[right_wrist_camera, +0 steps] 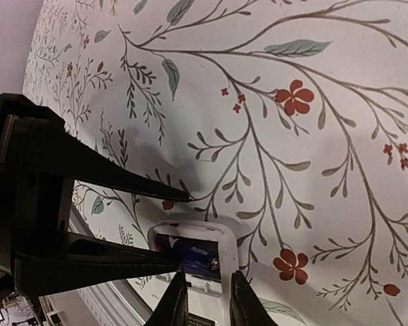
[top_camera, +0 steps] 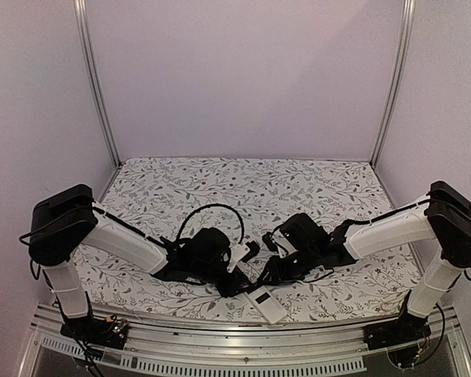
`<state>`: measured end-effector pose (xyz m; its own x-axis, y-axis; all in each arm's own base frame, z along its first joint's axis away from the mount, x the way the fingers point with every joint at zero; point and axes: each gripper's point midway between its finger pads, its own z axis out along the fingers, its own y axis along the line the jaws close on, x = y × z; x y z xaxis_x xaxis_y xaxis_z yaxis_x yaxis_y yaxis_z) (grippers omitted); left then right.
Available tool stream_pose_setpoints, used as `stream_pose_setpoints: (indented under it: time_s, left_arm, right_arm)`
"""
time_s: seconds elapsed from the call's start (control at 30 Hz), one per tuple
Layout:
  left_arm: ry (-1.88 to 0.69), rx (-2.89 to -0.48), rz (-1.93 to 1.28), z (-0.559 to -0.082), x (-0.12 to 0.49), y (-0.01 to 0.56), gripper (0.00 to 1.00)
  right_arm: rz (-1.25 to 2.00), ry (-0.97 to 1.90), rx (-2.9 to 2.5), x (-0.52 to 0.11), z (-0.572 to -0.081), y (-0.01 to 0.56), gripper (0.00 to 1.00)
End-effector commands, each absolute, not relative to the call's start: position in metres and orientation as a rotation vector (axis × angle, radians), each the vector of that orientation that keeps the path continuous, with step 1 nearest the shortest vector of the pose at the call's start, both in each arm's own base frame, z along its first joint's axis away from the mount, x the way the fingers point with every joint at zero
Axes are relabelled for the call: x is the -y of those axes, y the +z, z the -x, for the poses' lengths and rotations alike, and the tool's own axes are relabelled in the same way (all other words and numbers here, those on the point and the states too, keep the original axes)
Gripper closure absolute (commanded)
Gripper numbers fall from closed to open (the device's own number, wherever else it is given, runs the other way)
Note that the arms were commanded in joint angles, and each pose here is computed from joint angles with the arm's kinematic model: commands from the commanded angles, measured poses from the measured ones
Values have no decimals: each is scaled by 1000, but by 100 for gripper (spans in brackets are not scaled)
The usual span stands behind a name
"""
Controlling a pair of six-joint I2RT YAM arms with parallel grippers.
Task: Load the batteries into the remote control
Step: Press the battery into the battery compartment.
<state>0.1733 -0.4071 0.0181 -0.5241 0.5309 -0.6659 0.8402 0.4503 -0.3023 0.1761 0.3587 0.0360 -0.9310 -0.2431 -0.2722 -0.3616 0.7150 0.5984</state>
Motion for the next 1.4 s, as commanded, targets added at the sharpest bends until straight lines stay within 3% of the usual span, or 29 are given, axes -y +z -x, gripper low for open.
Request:
stream_pose_setpoints:
  time_s: [0.0, 0.3, 0.9, 1.37]
  left_arm:
    - [-804, -2258, -1200, -167, 403, 3, 66]
    - [-774, -2276, -1218, -164, 397, -5, 68]
    - [-735, -2275, -1271, -152, 392, -13, 70]
    - [-733, -2272, -1274, -151, 391, -14, 71]
  right_arm:
    - [516, 1057, -2736, -365, -177, 34, 80]
    - [515, 1051, -2756, -367, -177, 24, 87]
    - [516, 1084, -2690, -371, -187, 41, 84]
    - [504, 1123, -2710, -371, -182, 33, 94]
